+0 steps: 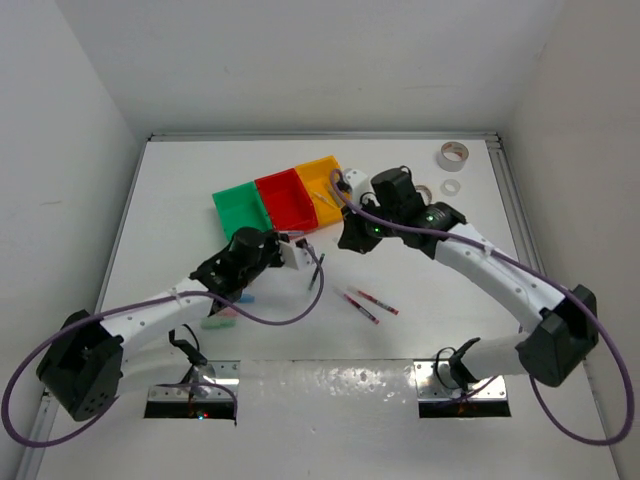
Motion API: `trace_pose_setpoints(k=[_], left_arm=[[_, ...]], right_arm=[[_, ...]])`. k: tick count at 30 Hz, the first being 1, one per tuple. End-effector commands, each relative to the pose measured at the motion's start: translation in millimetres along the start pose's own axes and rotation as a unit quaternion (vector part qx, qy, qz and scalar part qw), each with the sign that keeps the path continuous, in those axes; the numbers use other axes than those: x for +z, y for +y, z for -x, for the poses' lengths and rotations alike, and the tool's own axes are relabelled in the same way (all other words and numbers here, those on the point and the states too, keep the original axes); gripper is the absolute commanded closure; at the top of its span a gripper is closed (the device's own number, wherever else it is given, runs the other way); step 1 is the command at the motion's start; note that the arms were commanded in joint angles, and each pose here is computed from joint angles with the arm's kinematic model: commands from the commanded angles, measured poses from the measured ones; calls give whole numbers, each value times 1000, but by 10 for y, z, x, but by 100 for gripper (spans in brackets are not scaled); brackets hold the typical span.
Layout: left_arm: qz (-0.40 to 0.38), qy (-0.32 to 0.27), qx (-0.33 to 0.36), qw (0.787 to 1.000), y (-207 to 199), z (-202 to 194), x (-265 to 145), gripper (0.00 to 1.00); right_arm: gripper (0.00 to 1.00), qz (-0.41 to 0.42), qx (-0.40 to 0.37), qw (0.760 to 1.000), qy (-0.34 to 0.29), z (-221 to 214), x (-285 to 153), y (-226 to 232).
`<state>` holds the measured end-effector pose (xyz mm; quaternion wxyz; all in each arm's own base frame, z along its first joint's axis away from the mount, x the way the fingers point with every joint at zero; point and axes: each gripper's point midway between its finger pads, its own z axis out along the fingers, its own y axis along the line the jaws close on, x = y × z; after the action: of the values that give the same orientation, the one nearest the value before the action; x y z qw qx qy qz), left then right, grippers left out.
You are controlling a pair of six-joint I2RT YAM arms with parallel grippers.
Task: Sort the stationery into containers
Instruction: Close the pen cap on the pen.
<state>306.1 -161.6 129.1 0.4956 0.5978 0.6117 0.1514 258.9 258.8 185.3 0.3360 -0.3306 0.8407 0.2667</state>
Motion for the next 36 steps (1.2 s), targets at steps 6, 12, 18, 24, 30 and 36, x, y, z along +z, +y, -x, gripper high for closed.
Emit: trace_pose_setpoints(k=[6, 12, 18, 24, 30, 36], left_arm=[[67, -84, 21, 994, 594, 154, -222, 100], [64, -145, 84, 984, 489, 190, -325, 100], [47, -184, 149, 970, 458, 313, -291, 100], [47, -153, 180, 971, 499, 255, -168, 100], [42, -138, 194, 970, 485, 208, -179, 100], [29, -135, 192, 972, 410, 195, -174, 100]], right_arm=[[100, 45, -21, 999, 13, 236, 163, 199], [100, 63, -9, 998, 5, 266, 323, 235], [100, 87, 7, 996, 16, 222, 376, 293], [100, 105, 40, 994, -1, 138, 456, 302], [100, 127, 43, 991, -3, 203, 533, 384], [100, 132, 43, 990, -9, 230, 560, 436]])
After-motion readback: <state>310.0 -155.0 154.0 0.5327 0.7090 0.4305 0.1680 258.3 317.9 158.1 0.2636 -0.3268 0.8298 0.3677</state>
